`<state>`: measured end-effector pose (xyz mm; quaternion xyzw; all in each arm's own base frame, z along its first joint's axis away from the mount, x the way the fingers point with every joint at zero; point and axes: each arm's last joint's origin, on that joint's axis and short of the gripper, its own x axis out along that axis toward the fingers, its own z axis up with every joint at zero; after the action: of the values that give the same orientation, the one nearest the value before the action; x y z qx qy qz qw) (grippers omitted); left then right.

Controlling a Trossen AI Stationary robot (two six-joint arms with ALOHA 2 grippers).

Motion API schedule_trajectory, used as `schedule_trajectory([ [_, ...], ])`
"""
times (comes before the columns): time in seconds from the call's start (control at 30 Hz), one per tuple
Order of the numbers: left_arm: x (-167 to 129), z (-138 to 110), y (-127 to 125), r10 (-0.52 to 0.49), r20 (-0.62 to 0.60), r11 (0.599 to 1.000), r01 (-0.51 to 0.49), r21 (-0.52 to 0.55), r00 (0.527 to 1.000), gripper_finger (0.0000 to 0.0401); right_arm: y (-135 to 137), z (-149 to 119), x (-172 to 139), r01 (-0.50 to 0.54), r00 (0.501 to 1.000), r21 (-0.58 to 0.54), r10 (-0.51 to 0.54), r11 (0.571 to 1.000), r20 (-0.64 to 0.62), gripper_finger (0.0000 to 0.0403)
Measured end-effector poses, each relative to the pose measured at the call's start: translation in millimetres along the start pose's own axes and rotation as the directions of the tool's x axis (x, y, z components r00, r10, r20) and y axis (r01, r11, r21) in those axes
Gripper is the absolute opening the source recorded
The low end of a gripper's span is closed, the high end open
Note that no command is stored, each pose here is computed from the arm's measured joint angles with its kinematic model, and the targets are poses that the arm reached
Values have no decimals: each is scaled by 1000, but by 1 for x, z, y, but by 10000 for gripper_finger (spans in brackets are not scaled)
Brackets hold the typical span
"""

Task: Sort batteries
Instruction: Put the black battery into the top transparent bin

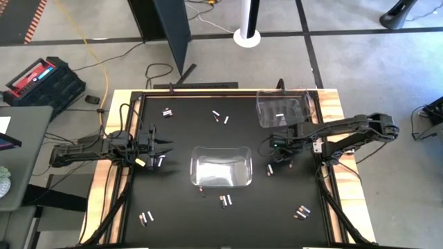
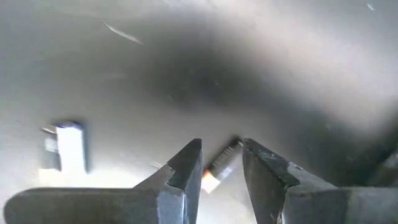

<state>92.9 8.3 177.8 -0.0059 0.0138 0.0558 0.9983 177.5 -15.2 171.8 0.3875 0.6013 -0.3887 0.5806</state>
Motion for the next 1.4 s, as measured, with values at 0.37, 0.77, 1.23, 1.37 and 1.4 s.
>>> schedule_trajectory([
  [0.37,0,0,0,0,0,1000,0,0,1000,132,2,-20,0,65,998,98,-62,993,-32,142],
  [0.77,0,0,0,0,0,1000,0,0,1000,132,1,-36,26,29,999,209,-23,977,-30,150],
  [1.23,0,0,0,0,0,1000,0,0,1000,132,1,-42,36,-7,1000,195,8,981,-4,110],
  [1.37,0,0,0,0,0,1000,0,0,1000,132,1,-42,37,-11,1000,163,12,987,-1,91],
  [1.4,0,0,0,0,0,1000,0,0,1000,132,1,-41,36,-12,1000,162,13,987,-1,87],
])
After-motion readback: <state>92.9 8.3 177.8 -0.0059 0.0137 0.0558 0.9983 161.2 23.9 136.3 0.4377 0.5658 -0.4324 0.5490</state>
